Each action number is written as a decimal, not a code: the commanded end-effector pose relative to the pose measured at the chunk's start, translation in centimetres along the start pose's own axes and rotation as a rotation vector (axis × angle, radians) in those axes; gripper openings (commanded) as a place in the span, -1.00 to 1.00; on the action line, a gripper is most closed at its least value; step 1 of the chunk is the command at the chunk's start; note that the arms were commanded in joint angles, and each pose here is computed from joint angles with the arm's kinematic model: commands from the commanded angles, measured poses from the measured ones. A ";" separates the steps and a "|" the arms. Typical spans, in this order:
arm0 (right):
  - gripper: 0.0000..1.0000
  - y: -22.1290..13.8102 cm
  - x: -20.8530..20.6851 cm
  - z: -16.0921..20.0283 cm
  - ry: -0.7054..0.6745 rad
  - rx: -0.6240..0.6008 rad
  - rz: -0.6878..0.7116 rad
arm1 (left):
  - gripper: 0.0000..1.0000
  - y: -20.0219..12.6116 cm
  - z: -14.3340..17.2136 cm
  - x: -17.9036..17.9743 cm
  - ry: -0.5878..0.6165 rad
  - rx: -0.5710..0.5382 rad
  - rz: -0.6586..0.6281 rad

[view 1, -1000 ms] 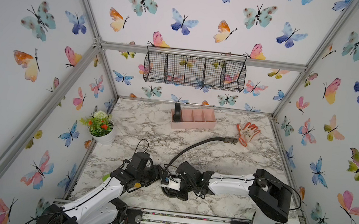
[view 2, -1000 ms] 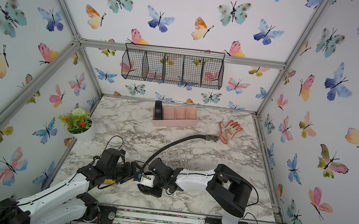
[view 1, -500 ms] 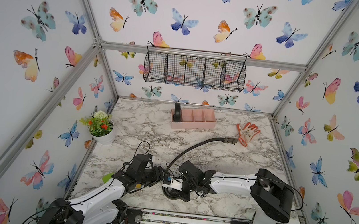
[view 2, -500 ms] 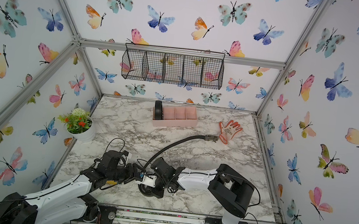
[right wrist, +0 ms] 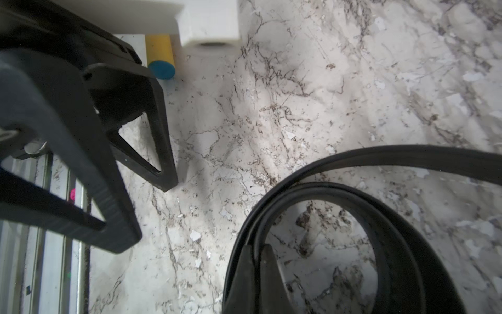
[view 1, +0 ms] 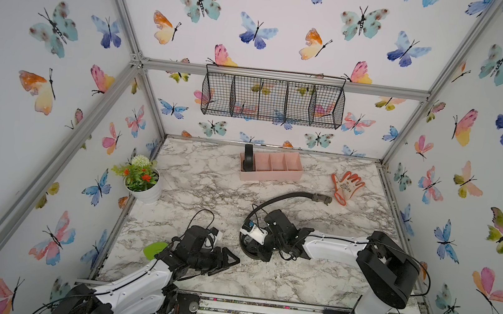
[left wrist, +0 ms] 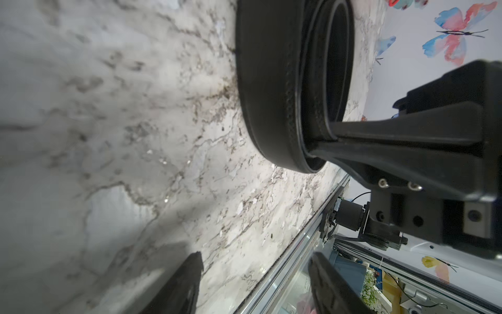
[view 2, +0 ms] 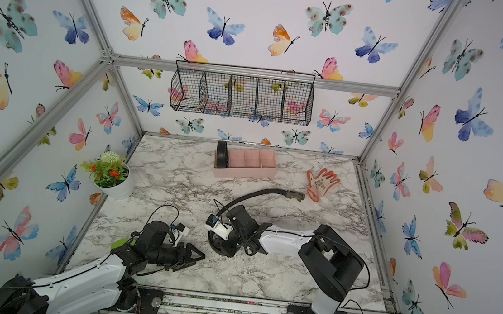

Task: Place the belts into the storage roll
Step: Roll the belt at the center of the board.

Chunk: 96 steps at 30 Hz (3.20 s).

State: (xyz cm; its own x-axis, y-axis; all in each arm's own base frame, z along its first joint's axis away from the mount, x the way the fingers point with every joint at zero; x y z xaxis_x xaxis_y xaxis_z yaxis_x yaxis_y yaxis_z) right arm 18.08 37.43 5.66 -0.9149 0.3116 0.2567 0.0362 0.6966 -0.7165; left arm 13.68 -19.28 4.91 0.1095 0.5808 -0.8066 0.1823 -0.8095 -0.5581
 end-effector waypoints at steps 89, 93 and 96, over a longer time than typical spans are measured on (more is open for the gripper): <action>0.87 -11.3 -2.2 -4.3 0.067 -0.278 0.247 | -0.39 6.1 -6.5 3.7 0.394 0.314 -0.673; 0.98 -14.4 -9.0 -5.5 0.205 -0.258 0.358 | -0.39 4.5 -6.6 3.9 0.417 0.317 -0.752; 0.98 -14.5 -15.0 -4.6 0.280 -0.136 0.439 | -0.37 3.5 -6.4 3.9 0.423 0.329 -0.793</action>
State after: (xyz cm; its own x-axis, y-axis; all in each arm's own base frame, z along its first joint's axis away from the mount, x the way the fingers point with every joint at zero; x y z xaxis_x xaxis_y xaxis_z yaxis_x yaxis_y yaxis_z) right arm 30.59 28.24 18.59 -0.7257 0.6746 0.1353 0.5013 0.6531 -0.5676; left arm 23.69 -24.44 2.94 0.4617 0.8508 -0.2511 0.1509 -0.3542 -0.9229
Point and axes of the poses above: each gripper's point midway between its finger pads, its own y axis out along the fingers, its own x axis along the line the jaws close on, z = x × y, the point moved 1 cm from there along -y, back along the fingers, and after that the axes turned 9 degrees about y, right-handed, at the moved point
